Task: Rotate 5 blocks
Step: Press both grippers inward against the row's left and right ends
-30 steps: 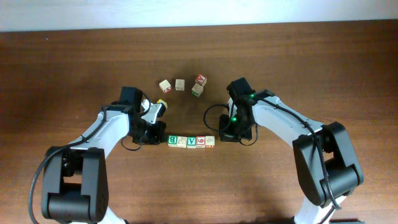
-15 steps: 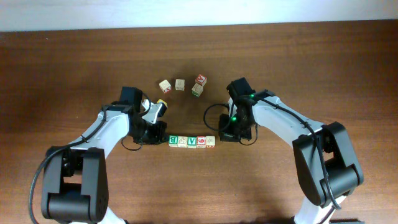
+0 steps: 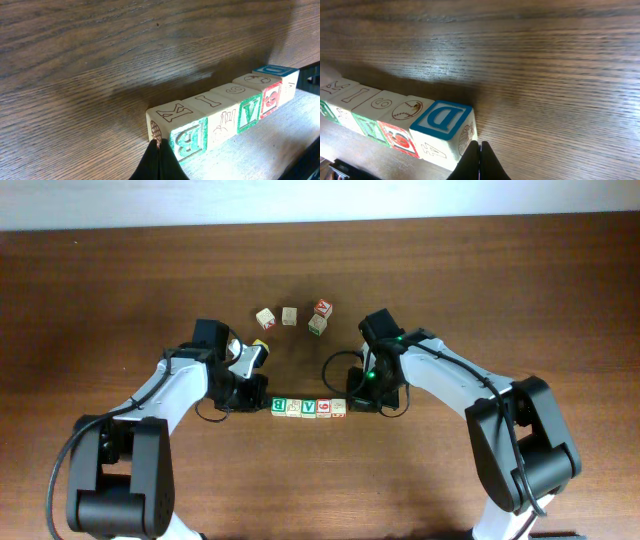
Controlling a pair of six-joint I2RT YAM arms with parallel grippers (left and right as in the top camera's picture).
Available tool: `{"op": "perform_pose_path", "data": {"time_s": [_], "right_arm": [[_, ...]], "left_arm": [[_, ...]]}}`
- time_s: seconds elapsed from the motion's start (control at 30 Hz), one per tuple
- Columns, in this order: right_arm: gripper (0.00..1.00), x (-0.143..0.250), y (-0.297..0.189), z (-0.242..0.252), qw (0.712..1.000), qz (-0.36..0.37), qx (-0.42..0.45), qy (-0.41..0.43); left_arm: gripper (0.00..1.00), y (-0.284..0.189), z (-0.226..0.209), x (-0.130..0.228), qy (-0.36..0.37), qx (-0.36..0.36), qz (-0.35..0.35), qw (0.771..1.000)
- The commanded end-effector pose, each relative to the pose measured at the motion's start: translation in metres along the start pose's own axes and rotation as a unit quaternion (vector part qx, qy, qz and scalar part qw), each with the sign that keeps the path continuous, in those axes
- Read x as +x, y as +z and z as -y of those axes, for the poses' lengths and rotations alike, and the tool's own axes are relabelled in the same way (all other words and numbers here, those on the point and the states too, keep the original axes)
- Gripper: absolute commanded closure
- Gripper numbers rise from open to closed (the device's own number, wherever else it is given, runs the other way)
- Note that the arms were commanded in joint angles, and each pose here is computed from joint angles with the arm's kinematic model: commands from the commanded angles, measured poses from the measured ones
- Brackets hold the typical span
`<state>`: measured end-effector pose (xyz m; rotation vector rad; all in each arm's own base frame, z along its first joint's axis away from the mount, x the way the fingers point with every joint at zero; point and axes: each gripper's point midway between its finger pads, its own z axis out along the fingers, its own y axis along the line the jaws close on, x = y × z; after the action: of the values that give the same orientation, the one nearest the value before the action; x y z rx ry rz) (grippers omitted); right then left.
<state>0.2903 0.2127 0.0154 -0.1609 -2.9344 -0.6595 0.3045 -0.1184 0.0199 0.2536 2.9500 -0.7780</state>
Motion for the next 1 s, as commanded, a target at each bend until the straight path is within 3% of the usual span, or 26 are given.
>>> {"op": "perform_pose_path", "data": {"time_s": [0.0,0.27,0.43,0.97], "right_arm": [[0.96,0.006,0.008,-0.002,1.0,-0.012,-0.001,0.0],[0.96,0.007,0.01,-0.006,1.0,-0.016,-0.008,-0.005],[0.96,0.008,0.009,-0.023,0.997,-0.02,-0.05,-0.054],[0.96,0.01,-0.035,-0.05,0.99,0.027,-0.088,-0.103]], "left_arm": [[1.0,-0.003,0.006,0.0,0.006,0.012,0.006,1.0],[1.0,-0.003,0.006,0.0,0.006,0.012,0.006,1.0],[1.0,-0.003,0.006,0.0,0.006,0.012,0.006,1.0],[1.0,-0.003,0.006,0.0,0.006,0.012,0.006,1.0]]}}
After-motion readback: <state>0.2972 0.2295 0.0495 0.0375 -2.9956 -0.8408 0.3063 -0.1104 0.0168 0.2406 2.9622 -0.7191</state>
